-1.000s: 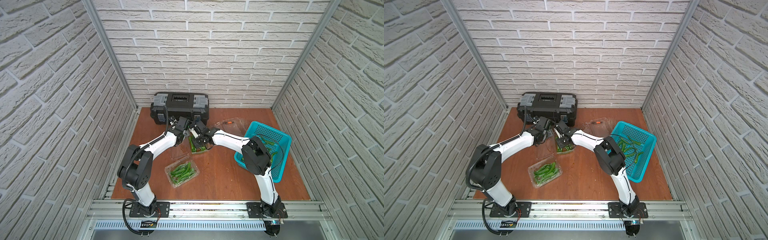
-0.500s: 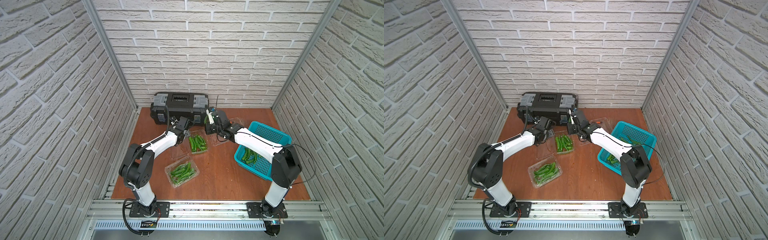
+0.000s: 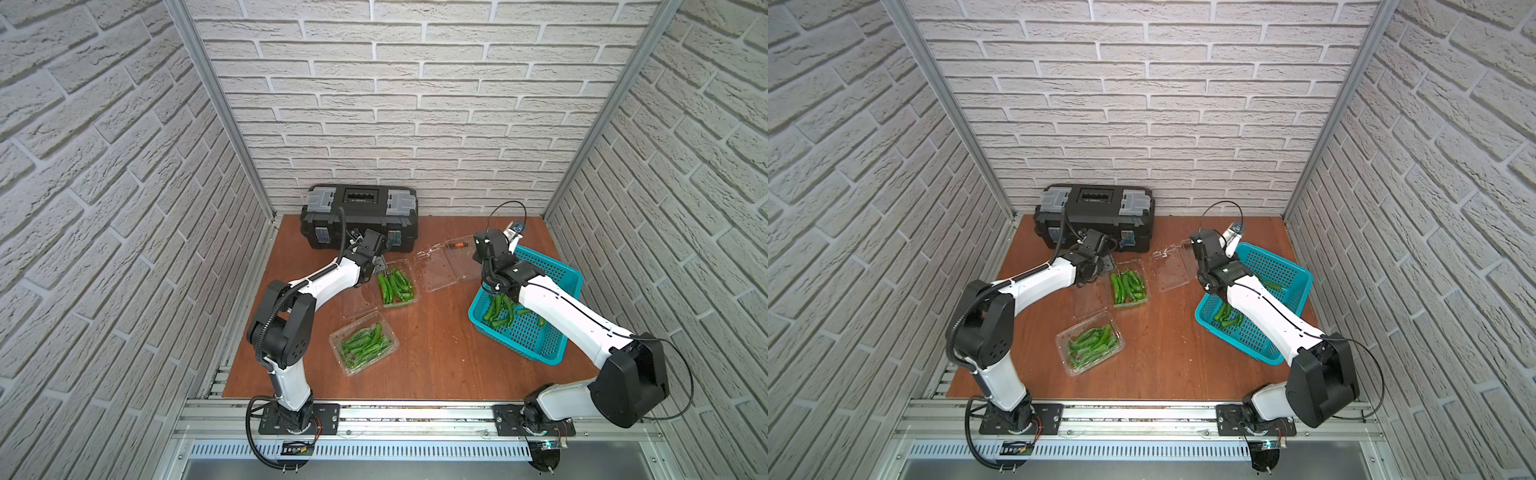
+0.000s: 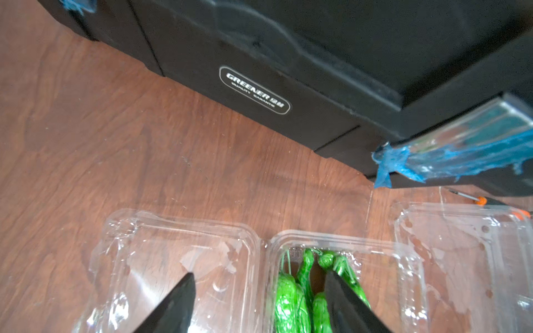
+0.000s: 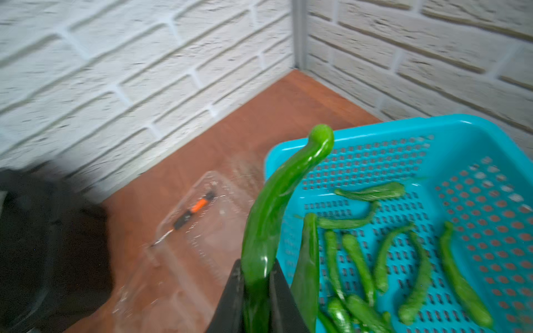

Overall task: Take small green peppers out of containers
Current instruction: Place the green pepper in the basket, then move the basket to the center of the board.

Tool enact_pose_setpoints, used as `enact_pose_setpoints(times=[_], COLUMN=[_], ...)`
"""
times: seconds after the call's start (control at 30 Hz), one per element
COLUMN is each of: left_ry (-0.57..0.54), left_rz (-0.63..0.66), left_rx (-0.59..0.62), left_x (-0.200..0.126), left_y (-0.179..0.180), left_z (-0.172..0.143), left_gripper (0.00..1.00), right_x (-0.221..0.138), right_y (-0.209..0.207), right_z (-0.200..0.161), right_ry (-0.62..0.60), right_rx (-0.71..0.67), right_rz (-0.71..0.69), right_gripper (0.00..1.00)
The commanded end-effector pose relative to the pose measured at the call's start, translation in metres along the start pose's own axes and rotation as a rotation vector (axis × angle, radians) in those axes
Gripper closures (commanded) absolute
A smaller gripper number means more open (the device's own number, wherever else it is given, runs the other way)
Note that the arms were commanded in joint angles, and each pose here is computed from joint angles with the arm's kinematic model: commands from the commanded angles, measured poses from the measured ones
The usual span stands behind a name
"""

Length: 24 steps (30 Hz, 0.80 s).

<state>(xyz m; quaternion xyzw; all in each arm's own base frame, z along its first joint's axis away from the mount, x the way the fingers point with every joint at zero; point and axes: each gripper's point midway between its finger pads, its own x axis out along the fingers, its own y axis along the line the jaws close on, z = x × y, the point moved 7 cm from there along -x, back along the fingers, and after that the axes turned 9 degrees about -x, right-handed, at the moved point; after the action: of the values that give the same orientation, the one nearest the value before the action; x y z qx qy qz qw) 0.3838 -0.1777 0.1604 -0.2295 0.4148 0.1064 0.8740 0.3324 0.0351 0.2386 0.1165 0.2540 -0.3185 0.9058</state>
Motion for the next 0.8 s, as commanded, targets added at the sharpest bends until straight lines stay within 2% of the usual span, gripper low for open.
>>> enact_pose_setpoints(times=[0.0,0.07,0.17,0.2,0.47,0.77], left_ry=[0.005,0.006,0.010,0.012,0.020,0.052], left_rz=[-0.020,-0.020,-0.018,-0.019,-0.017,-0.023], left_rx=[0.019,0.022,0.025,0.025,0.036,0.075], left_x=[-0.001,-0.001,0.001,0.001,0.002,0.004], left_y=[-0.008,-0.009,-0.009,-0.009,-0.011,-0.015], left_z=[0.001,0.002,0.001,0.001,0.001,-0.001], left_gripper=[0.29,0.29,0.29,0.29,0.29,0.29], right_x=[0.014,0.024,0.041,0.046,0.073,0.079], right_y=[-0.031,-0.039,-0.037,-0.032,0.011,0.091], right_z=[-0.019,-0.031,-0.048,-0.052,-0.064,-0.076], right_ry=[0.059,0.121,0.211,0.242,0.359,0.483], right_rx=[0.081,0.088,0.055,0.021,-0.136,-0.178], right_rz=[-0.137,-0.161,-0.151,-0.136,0.040,0.462], right_gripper=[0.92,0.89,0.68,0.65,0.63,0.64])
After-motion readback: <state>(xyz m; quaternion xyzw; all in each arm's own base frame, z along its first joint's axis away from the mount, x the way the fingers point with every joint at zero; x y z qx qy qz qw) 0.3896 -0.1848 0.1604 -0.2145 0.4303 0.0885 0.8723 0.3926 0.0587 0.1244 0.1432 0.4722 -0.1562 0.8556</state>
